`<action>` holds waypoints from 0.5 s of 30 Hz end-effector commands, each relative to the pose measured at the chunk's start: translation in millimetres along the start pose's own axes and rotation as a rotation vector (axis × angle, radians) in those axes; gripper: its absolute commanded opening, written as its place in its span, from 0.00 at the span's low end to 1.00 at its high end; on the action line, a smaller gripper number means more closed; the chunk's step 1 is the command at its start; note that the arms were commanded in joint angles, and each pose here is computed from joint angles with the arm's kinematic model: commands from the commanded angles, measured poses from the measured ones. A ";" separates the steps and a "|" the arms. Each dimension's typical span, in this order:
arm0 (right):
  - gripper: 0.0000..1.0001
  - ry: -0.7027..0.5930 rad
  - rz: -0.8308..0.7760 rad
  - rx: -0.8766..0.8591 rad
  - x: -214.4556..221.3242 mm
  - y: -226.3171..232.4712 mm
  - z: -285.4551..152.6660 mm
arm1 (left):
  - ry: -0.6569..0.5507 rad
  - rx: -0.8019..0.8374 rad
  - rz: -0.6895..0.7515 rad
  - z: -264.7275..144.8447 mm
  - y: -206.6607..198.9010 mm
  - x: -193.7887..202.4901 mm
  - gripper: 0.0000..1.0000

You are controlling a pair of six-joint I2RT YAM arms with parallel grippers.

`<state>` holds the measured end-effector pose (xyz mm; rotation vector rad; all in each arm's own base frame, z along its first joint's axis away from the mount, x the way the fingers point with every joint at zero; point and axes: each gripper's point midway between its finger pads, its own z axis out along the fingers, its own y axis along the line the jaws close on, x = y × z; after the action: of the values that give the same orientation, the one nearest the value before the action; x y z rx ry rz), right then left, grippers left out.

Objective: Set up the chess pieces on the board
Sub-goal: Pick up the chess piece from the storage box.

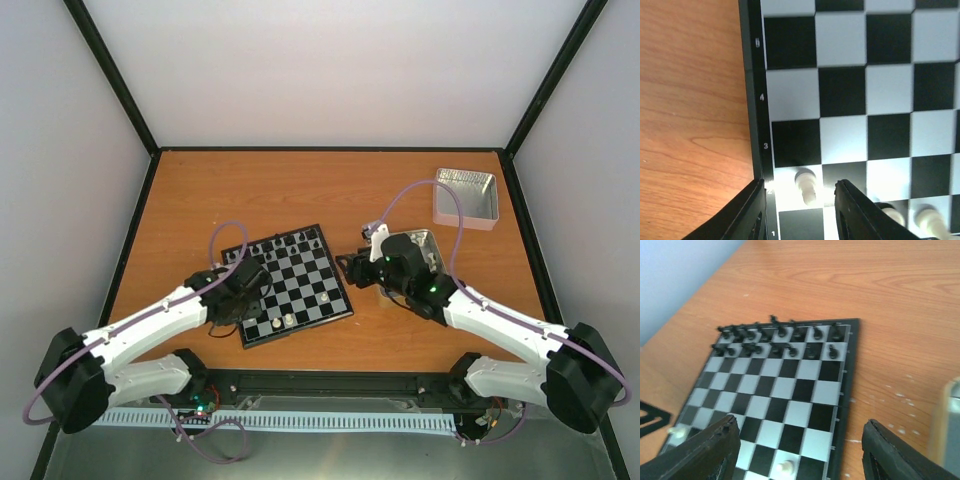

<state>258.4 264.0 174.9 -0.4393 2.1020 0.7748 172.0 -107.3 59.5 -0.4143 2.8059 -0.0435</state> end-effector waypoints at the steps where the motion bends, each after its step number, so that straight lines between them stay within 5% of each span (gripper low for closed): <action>1: 0.66 -0.032 0.084 0.261 -5.6 -45.3 -9.9 | -0.148 0.025 -0.033 -33.9 -3.9 -32.2 0.41; 7: 0.58 0.029 0.287 0.588 13.2 -131.9 -32.6 | -0.373 0.180 0.020 -81.3 -26.8 -75.7 0.51; 15: 0.47 0.231 0.273 0.592 33.1 -170.0 -10.7 | -0.593 0.407 0.103 -139.8 -52.5 -103.7 0.62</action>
<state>317.3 124.4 102.4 0.1685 2.4155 0.2444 226.5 -120.8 187.5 -0.2331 2.3023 -0.3372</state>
